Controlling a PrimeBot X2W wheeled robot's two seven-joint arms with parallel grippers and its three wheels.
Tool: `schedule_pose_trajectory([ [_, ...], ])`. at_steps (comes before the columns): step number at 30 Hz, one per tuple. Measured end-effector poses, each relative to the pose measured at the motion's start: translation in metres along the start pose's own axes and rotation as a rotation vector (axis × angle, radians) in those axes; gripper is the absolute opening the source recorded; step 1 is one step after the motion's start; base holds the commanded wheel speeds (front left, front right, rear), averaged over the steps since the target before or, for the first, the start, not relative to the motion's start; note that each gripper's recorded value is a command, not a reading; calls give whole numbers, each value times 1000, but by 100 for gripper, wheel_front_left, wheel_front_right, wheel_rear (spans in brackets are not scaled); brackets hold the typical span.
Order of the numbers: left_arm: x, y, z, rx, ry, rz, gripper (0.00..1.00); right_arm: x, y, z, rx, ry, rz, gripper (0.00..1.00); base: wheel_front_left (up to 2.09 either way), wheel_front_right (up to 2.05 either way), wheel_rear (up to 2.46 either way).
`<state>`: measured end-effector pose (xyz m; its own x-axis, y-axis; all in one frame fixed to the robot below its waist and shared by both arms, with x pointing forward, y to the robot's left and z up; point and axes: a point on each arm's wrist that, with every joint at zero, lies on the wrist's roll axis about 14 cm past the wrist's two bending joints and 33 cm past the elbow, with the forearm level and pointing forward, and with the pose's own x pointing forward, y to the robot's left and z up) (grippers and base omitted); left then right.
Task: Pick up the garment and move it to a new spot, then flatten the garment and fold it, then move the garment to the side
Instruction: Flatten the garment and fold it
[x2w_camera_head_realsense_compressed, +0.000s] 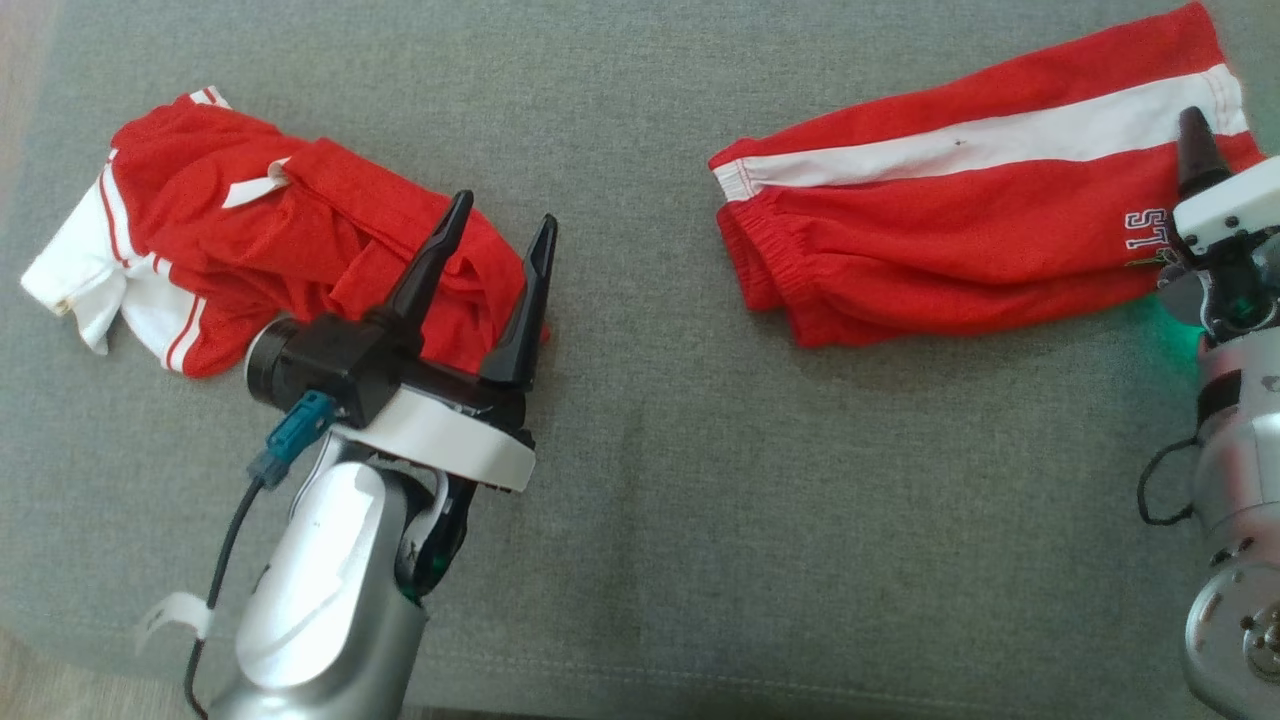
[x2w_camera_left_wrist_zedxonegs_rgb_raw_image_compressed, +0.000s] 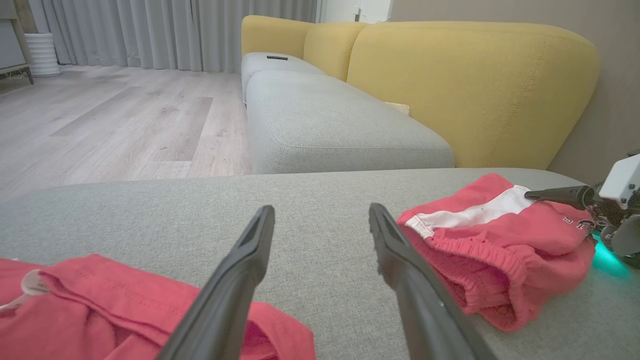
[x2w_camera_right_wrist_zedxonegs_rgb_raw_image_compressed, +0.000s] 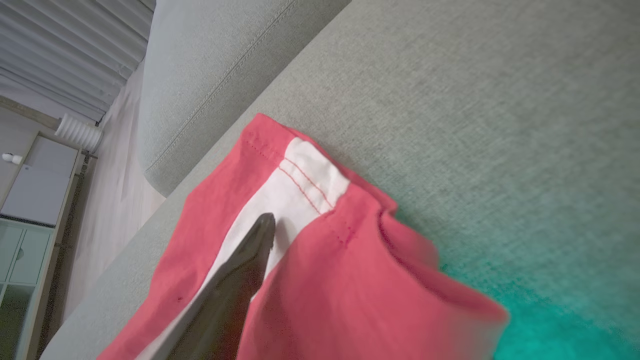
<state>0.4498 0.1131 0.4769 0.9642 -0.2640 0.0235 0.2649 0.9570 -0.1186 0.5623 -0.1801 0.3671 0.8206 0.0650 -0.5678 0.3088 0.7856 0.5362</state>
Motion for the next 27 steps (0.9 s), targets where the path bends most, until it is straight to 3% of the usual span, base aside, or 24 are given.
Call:
schedule_pose_trajectory([
  [1, 0, 0, -1, -5, 1, 0, 100, 1, 1, 0, -12, 6, -1, 4, 0, 0, 0],
  [2, 0, 0, -1, -9, 2, 0, 100, 2, 1, 0, -23, 9, -1, 0, 0, 0, 0],
  [11, 0, -6, 4, -16, -10, -13, 100, -10, 2, 6, -58, -48, 5, 0, 0, 0, 0],
  [21, -2, -25, 21, -21, -51, -57, 100, -65, -77, 62, -76, -284, -145, 0, 0, 0, 0],
  [27, -8, -30, 17, -29, -40, -63, 100, -73, -79, 66, -85, -307, -151, 0, 0, 0, 0],
])
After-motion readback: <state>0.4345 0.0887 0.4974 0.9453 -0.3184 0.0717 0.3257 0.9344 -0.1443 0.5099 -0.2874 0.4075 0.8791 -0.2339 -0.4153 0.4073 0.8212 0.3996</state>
